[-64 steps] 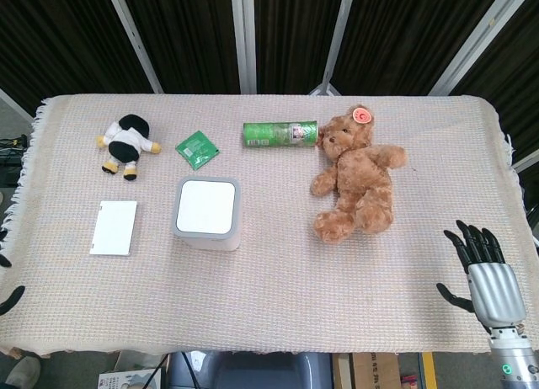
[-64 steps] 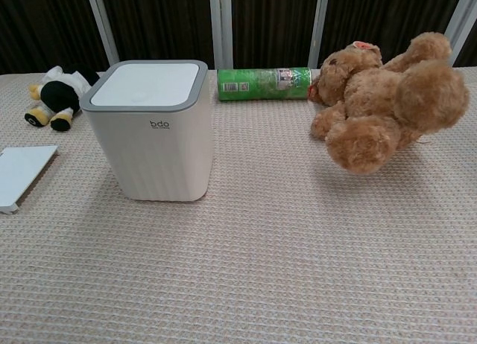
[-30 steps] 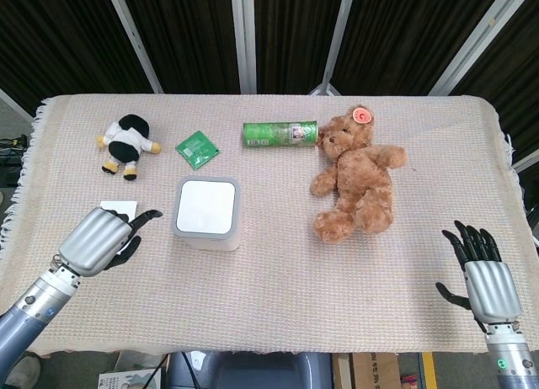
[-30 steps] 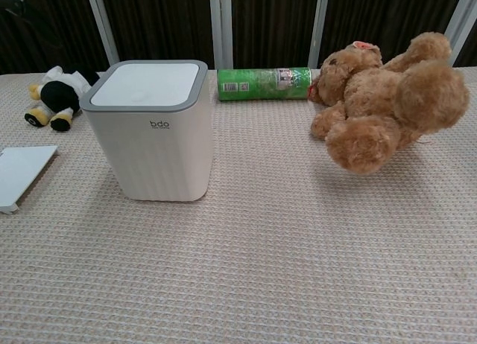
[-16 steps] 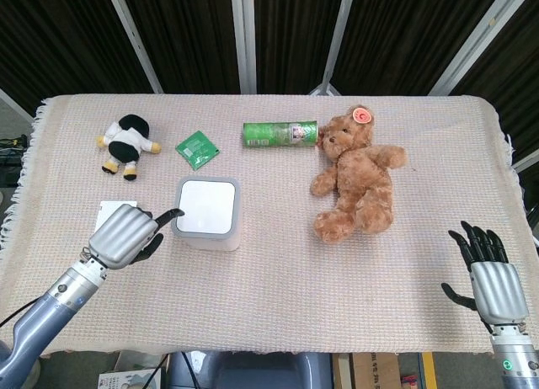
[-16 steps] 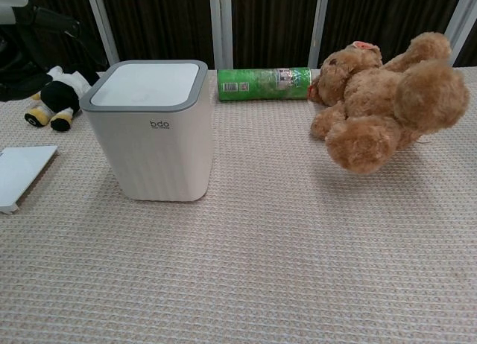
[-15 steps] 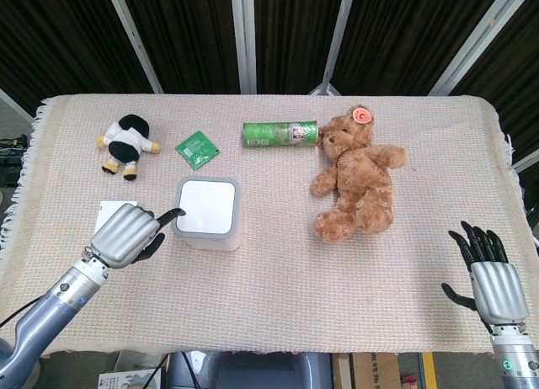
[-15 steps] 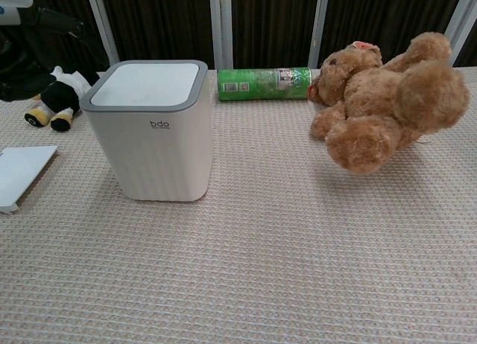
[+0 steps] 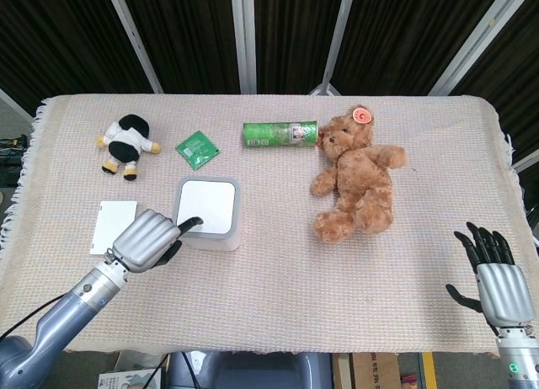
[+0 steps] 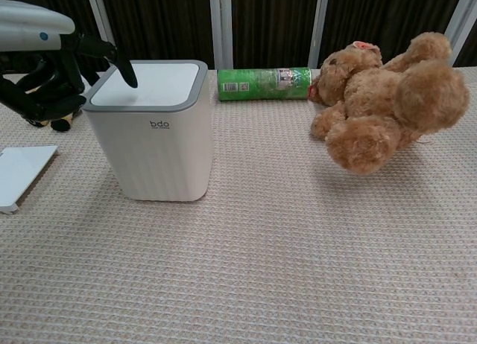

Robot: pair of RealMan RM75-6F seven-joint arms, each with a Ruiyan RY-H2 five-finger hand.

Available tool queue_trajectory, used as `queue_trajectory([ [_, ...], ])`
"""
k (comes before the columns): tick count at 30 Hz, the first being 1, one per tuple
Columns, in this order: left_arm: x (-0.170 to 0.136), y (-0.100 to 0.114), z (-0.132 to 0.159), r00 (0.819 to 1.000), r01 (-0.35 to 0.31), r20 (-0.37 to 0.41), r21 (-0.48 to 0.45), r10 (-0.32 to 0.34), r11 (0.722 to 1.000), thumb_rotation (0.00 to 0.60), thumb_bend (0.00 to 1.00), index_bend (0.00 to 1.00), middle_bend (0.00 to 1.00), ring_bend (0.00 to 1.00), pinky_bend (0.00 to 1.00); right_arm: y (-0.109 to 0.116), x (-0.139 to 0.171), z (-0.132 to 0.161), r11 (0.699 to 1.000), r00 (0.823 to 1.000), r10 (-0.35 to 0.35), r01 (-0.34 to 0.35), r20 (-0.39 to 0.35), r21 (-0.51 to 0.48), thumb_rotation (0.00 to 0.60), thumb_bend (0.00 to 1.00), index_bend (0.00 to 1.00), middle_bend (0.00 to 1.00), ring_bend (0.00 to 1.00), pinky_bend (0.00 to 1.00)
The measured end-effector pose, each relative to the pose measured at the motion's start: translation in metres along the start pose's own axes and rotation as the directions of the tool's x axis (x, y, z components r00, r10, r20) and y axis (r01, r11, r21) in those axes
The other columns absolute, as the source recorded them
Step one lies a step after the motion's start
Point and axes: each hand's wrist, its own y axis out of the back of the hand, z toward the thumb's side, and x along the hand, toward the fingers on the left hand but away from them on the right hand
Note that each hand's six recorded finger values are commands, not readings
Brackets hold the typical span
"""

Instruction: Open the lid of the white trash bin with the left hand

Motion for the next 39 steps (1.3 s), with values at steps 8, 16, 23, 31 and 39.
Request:
queue_trajectory([
  [8, 0.008, -0.006, 0.001, 1.000, 0.007, -0.002, 0.028, -0.007, 1.000, 0.600, 0.74, 0.24, 0.83, 0.68, 0.71, 0.001, 0.001, -0.001, 1.000, 1.000, -0.002, 0.002, -0.001, 0.005, 0.600, 0.19, 0.15, 0.04, 0.00, 0.00],
  [16, 0.011, -0.011, 0.003, 1.000, 0.030, -0.006, 0.044, -0.029, 0.999, 0.600, 0.74, 0.25, 0.83, 0.69, 0.71, 0.001, 0.002, -0.003, 1.000, 1.000, -0.002, 0.002, 0.000, 0.006, 0.600, 0.19, 0.15, 0.04, 0.00, 0.00],
  [23, 0.011, -0.017, 0.002, 0.998, 0.065, -0.015, 0.054, -0.065, 0.996, 0.600, 0.74, 0.26, 0.84, 0.69, 0.71, 0.003, 0.003, -0.003, 1.000, 1.000, -0.005, 0.005, -0.002, 0.004, 0.600, 0.19, 0.15, 0.04, 0.00, 0.00],
  [31, 0.010, -0.014, 0.004, 0.998, 0.064, -0.017, 0.069, -0.063, 0.996, 0.600, 0.69, 0.24, 0.80, 0.69, 0.71, 0.004, 0.004, -0.004, 1.000, 1.000, -0.007, 0.007, -0.001, 0.005, 0.600, 0.19, 0.15, 0.04, 0.00, 0.00],
  [39, -0.005, 0.025, 0.012, 0.993, -0.113, -0.021, 0.063, 0.115, 0.992, 0.600, 0.37, 0.20, 0.51, 0.51, 0.62, 0.002, 0.004, -0.005, 1.000, 1.000, 0.000, 0.000, 0.000, 0.007, 0.600, 0.19, 0.15, 0.04, 0.00, 0.00],
])
